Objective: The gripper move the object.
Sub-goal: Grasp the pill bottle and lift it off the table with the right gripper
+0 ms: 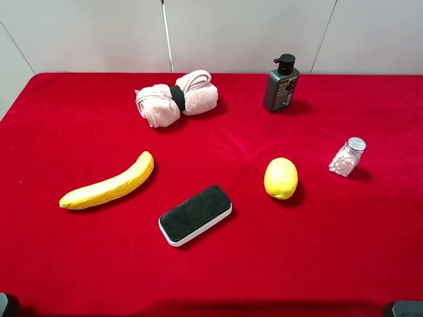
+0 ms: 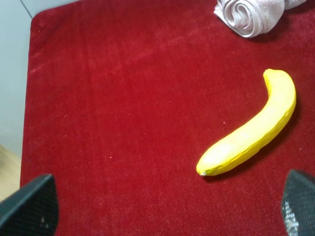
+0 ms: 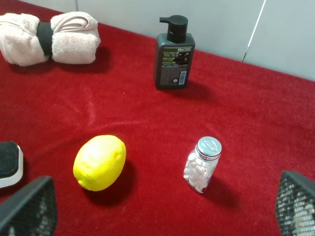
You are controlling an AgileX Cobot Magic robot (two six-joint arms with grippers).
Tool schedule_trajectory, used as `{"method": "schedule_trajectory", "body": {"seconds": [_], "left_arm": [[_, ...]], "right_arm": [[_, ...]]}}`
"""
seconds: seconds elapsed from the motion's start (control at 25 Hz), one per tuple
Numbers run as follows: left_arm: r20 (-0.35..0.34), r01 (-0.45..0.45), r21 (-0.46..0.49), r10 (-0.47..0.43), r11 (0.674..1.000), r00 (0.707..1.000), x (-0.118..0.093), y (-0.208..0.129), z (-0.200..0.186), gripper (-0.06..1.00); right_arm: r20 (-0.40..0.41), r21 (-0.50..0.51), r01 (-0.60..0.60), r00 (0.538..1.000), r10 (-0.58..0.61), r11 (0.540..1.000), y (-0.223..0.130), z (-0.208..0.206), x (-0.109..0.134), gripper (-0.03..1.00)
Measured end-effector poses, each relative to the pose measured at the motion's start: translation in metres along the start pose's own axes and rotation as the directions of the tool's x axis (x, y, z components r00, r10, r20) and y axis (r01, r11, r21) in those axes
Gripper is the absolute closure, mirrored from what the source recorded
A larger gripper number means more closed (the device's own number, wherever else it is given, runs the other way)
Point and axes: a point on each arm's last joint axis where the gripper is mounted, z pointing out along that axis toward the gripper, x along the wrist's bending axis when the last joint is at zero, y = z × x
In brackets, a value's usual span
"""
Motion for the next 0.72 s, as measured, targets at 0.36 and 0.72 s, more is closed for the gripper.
{"method": "schedule_trajectory", "body": {"seconds": [0.36, 0.72], "left_arm": [[0.0, 0.0, 0.0, 0.0, 1.0, 1.0, 0.0, 0.0, 0.0, 0.07], [0.0, 0.0, 0.0, 0.0, 1.0, 1.0, 0.0, 0.0, 0.0, 0.07]], "right_arm": [[0.0, 0.0, 0.0, 1.0, 0.0, 1.0, 0.0, 0.0, 0.0, 0.27], [0.0, 0.0, 0.0, 1.0, 0.0, 1.0, 0.0, 0.0, 0.0, 0.27]]}}
